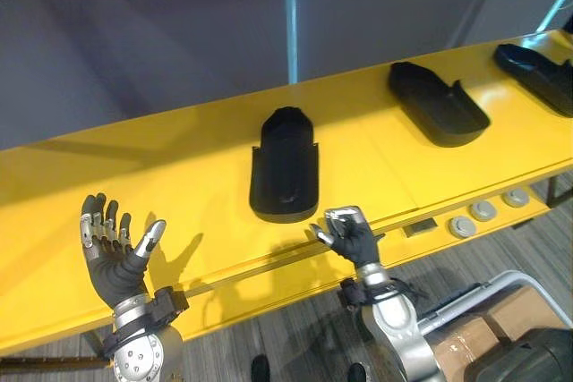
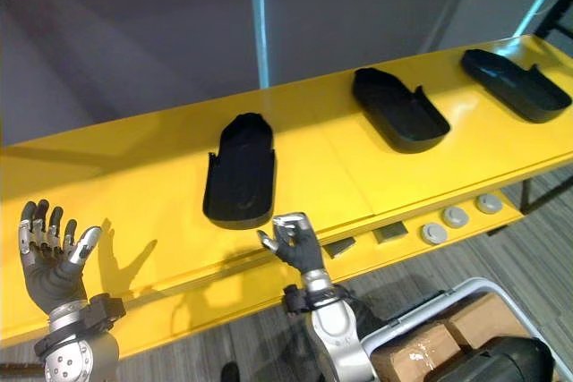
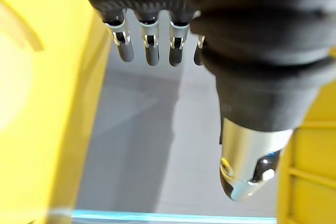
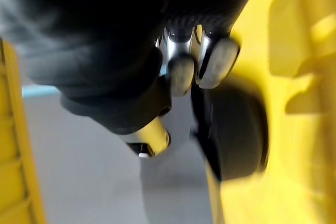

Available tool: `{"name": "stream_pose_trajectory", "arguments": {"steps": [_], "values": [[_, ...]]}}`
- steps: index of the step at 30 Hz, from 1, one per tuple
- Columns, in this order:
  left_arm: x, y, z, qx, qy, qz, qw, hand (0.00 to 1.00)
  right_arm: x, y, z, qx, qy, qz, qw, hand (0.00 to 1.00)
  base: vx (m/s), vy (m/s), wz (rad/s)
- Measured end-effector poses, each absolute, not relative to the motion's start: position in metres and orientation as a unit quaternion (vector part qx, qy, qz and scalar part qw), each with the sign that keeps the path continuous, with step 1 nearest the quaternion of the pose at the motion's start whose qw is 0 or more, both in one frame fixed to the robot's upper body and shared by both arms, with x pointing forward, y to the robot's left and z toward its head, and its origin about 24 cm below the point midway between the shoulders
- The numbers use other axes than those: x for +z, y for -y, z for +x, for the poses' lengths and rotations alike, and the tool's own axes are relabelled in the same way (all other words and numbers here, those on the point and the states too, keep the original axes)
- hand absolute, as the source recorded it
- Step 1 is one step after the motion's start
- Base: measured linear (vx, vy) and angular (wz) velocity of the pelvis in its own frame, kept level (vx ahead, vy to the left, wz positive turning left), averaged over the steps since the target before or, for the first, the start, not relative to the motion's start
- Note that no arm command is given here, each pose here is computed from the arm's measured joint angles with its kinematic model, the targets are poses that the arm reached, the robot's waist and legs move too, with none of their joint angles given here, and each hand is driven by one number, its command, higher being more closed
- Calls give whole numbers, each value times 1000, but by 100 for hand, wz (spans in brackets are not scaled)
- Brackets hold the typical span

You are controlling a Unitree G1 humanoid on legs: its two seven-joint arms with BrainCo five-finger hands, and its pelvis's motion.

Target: Walk over and take plastic housings, then place them on the shelf

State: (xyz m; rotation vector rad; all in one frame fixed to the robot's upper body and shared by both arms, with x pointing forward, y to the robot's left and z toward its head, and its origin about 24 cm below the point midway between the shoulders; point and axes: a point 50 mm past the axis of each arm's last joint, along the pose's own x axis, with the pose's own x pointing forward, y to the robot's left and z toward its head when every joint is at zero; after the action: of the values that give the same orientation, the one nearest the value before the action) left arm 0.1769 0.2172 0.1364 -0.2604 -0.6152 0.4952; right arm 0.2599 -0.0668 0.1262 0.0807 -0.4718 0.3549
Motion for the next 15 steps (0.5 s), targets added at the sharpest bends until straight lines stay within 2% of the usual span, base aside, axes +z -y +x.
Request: {"name": "stream_pose_trajectory", "arguments": {"steps": [3, 15], "values": [[140, -218, 176, 233, 317, -143, 908, 0, 142, 58, 271, 174, 258, 45, 949, 100, -37, 46, 18], [146, -217, 182, 218, 332, -175, 901, 0, 171, 59, 286, 132, 312, 44, 940, 100, 1, 8, 2]]}}
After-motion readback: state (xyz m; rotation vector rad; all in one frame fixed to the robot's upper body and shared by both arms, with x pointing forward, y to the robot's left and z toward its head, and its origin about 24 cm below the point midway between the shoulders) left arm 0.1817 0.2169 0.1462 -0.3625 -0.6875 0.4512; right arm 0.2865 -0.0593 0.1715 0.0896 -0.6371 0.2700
